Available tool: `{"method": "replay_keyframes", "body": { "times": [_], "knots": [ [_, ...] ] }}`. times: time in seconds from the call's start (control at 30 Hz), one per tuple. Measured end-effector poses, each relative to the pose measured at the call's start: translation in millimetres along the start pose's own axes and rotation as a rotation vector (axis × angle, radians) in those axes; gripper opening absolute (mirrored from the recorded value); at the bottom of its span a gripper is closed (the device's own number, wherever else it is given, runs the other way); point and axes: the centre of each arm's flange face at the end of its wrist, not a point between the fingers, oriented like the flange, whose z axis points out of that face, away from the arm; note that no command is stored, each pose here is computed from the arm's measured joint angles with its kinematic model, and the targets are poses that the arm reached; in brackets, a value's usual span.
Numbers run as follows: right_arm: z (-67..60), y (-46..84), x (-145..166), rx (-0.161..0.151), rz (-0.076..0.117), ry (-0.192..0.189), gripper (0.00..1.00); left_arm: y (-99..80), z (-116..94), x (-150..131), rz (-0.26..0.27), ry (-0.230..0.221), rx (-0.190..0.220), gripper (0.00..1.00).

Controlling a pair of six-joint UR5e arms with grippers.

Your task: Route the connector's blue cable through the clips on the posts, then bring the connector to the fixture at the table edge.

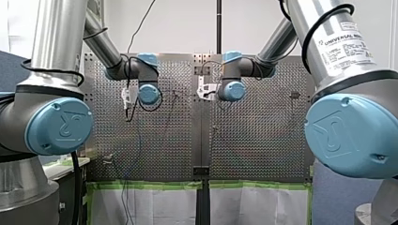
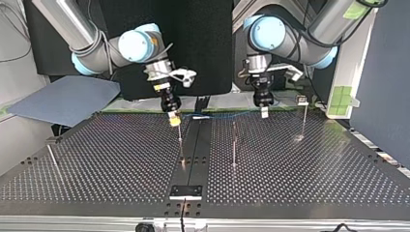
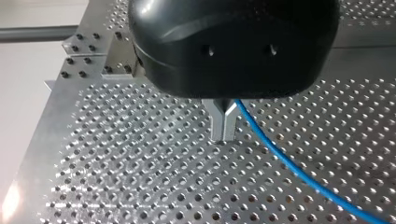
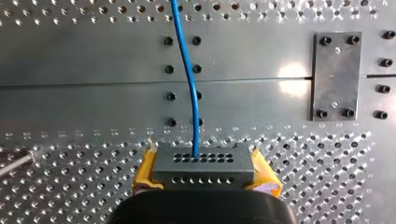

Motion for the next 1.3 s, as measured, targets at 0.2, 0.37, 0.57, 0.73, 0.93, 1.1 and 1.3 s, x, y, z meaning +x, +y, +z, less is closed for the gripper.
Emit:
{"method": "replay_keyframes", "body": {
  "times": [0.2,0.37,0.57,0.73,0.93,1.1,1.3],
  "knots": [
    [3.3,10.9,0.9,-0.009,0.0,0.0,0.0,-3.8,7.7,-7.4,-0.006,-0.011,0.012,0.0],
    [5.0,20.1,1.0,-0.021,0.003,-0.001,0.0,-9.5,16.4,-8.0,0.0,0.003,0.031,0.0],
    [6.6,28.7,0.2,-0.025,0.004,-0.004,0.0,-13.9,22.9,-6.8,-0.005,0.005,0.043,0.0],
    [7.4,32.4,-0.6,-0.022,0.004,-0.005,0.0,-16.7,26.2,0.0,-0.005,0.019,0.052,0.0],
    [7.4,34.2,-1.2,-0.019,0.004,-0.01,0.0,-18.1,27.7,7.4,-0.004,0.027,0.055,0.0],
    [7.4,34.6,-2.3,-0.019,0.004,-0.012,0.0,-15.8,29.8,8.3,-0.004,0.027,0.05,0.0],
    [7.5,34.8,-3.2,-0.019,0.004,-0.014,0.0,-15.3,32.3,10.2,-0.006,0.026,0.054,0.0]
  ]
}}
